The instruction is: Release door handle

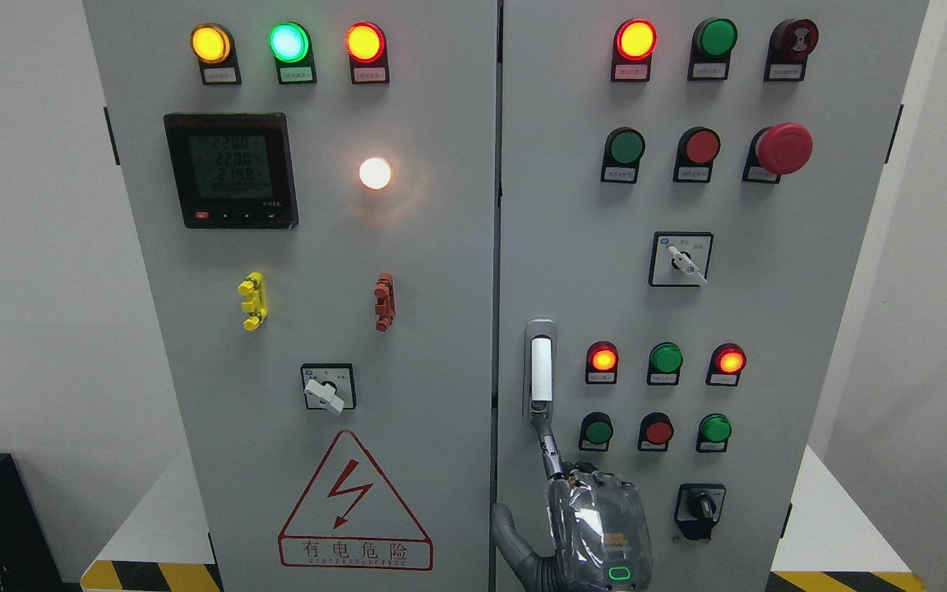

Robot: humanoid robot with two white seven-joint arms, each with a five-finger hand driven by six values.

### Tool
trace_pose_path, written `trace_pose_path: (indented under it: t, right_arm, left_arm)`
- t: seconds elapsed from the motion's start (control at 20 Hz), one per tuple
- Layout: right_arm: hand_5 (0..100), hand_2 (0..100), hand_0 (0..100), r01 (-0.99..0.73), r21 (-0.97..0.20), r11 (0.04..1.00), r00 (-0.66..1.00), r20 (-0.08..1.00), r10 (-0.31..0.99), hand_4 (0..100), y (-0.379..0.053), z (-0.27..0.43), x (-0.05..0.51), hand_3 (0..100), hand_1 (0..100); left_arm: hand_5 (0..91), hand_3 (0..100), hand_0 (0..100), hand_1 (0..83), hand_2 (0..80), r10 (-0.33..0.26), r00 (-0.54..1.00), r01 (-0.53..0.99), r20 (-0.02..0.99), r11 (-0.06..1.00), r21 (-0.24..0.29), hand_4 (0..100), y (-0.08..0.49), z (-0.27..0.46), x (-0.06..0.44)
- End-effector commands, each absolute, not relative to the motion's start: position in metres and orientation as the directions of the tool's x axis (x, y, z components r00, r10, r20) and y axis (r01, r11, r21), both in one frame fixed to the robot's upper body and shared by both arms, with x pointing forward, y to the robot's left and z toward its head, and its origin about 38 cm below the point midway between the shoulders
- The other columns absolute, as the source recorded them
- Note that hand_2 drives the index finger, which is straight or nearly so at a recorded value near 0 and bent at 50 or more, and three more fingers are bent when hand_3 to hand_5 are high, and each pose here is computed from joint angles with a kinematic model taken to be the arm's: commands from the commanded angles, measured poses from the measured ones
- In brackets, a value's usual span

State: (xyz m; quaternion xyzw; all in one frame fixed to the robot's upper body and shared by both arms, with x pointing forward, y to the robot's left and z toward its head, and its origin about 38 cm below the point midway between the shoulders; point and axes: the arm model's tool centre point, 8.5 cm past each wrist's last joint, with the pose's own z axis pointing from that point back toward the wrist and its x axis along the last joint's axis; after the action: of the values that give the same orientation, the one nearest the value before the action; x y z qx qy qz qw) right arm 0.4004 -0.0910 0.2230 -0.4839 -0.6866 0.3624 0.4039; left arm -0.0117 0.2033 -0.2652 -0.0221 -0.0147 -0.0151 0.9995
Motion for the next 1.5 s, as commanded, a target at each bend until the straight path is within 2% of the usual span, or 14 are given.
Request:
trace_pose_path:
  t: [0.0,0.35,0.6,0.95,1.45]
  right_arm:
    - [75,0,36,0.401,-0.872,0.279,-0.215,0.206,0.955,74,-0.0922,0.2338,0.3967,76,27]
    - [75,1,36,0.410,-0.867,0.283,-0.220,0.207,0.953,74,-0.0922,0.2362,0.3957,76,27]
    - [75,7,36,0.418,-0.862,0.286,-0.221,0.209,0.953,73,-0.0931,0.2397,0.3949,75,27]
    - [74,7,36,0.423,-0.860,0.285,-0.220,0.207,0.953,73,-0.0935,0.2414,0.3952,75,27]
    - [74,14,36,0.429,-0.856,0.288,-0.222,0.210,0.952,73,-0.0938,0.2434,0.3943,75,27]
  left_arm:
    - [0.0,11,0,0.0,4.2,-0.030,0.999,0.031,0.029,0.999,-0.045,0,0.2029,-0.2652,-0.0118]
    - [0.0,10,0,0.0,4.2,-0.030,0.999,0.031,0.029,0.999,-0.044,0,0.2039,-0.2652,-0.0118]
    - [0.0,11,0,0.0,4.2,-0.030,0.999,0.031,0.031,0.999,-0.045,0,0.2029,-0.2652,-0.0116]
    - [0.0,10,0,0.0,4.3,-0.030,0.999,0.031,0.029,0.999,-0.045,0,0.2029,-0.2652,-0.0118]
    - [0.0,10,0,0.0,4.2,-0.030,0.999,0.031,0.029,0.999,-0.044,0,0.2039,-0.2652,-0.0118]
